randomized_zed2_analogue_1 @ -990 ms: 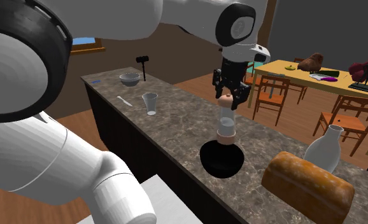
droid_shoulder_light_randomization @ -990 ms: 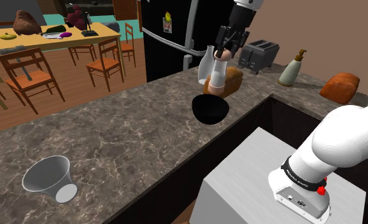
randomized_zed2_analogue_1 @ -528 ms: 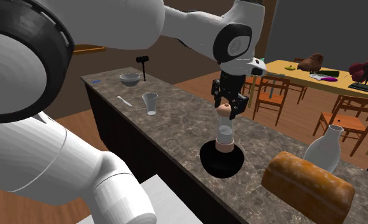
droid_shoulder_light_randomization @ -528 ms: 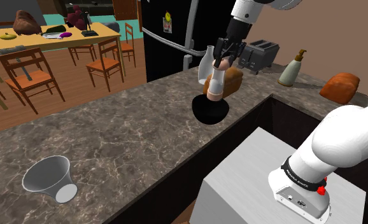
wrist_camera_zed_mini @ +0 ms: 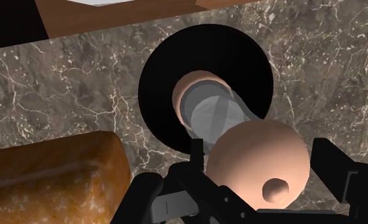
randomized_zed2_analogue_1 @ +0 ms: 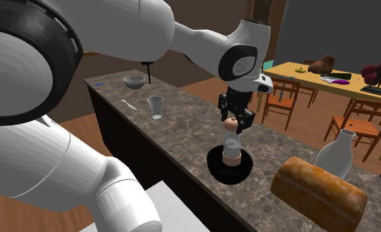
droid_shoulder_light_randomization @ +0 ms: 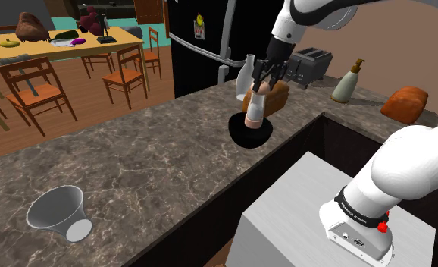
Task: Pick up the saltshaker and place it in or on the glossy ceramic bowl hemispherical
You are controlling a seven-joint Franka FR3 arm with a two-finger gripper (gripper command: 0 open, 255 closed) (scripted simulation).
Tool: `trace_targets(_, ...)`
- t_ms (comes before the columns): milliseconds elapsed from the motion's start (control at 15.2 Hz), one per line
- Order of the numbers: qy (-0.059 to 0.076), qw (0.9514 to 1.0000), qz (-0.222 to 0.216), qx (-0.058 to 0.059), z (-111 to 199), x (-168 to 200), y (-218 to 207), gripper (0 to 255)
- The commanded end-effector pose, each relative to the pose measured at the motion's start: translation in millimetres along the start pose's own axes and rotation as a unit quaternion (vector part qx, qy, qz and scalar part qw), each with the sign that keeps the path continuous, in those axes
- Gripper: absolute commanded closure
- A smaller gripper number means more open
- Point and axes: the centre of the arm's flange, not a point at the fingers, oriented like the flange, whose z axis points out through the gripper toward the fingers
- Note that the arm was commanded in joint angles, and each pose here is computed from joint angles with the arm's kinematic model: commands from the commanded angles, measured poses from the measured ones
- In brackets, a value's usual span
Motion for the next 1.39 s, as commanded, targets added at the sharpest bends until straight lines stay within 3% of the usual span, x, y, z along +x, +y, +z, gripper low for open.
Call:
trace_targets(0, 0.0, 1.0, 0.0, 0.0, 4, 0, 0, 255)
trace_targets(396, 0.0, 1.0, 0.0, 0.0, 4, 0, 0, 255)
trace_targets(462, 0.0, 1.0, 0.0, 0.0, 4, 0, 0, 0)
trace_targets(792, 0.0, 1.0, 0.0, 0.0, 4, 0, 0, 0)
trace_targets(1056, 0.0, 1.0, 0.0, 0.0, -46, 0, 0, 0)
trace_targets(1320, 0.0, 1.0, 0.0, 0.0, -46, 0, 0, 0)
